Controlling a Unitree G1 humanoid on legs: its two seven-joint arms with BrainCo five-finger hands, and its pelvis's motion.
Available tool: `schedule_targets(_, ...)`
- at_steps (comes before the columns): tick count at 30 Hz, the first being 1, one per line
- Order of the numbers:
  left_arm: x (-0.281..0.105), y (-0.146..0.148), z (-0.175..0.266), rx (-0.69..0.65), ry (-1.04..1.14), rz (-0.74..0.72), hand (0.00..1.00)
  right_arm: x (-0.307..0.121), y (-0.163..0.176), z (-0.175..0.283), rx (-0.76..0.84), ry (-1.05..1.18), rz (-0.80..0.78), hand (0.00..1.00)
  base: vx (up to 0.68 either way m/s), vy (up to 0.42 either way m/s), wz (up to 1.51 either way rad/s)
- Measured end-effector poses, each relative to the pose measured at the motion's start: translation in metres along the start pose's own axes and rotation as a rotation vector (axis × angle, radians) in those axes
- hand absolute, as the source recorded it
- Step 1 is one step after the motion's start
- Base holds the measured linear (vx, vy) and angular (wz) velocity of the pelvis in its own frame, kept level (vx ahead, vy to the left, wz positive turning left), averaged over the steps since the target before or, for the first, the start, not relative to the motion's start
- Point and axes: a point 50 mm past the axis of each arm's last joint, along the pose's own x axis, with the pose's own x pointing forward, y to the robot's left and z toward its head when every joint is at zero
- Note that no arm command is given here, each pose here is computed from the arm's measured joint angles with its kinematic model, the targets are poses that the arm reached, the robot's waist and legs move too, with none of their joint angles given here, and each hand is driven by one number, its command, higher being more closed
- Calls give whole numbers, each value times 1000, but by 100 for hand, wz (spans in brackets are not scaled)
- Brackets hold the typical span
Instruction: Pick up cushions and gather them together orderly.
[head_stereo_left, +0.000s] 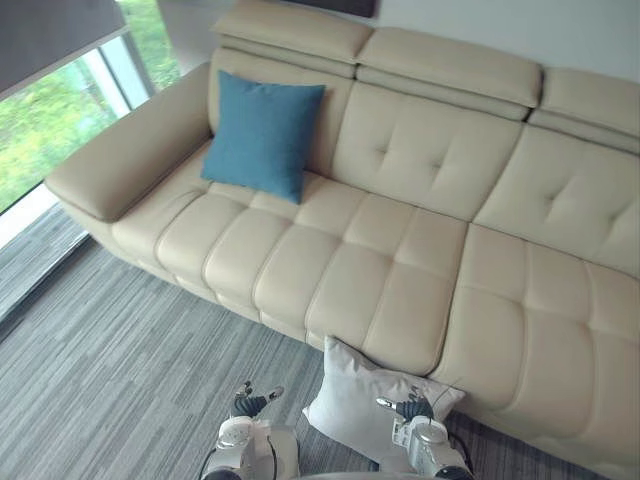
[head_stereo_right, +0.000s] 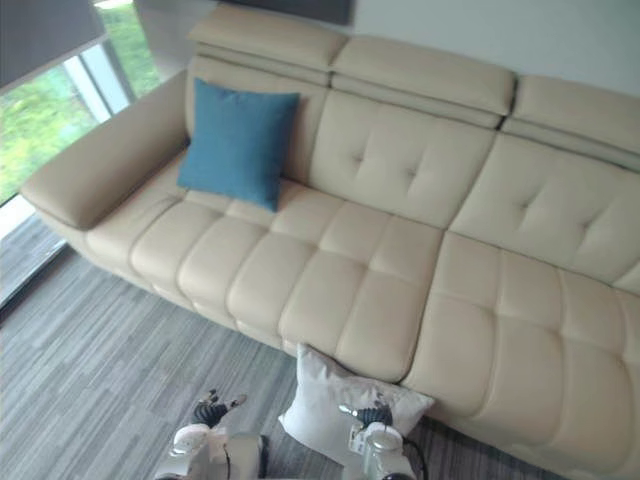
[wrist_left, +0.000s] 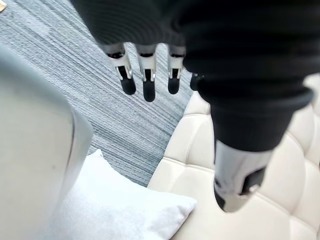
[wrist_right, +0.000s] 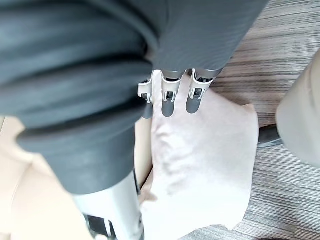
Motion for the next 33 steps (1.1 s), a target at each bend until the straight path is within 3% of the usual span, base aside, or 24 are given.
schedule_targets(22, -3, -4, -7, -22, 19, -10, 0, 4, -25, 4, -90, -24, -53, 0, 32, -19, -46)
schedule_targets(33, 10, 10, 78, -172, -230, 60, 0, 8, -20, 112, 42, -352, -101, 0, -157, -62, -1)
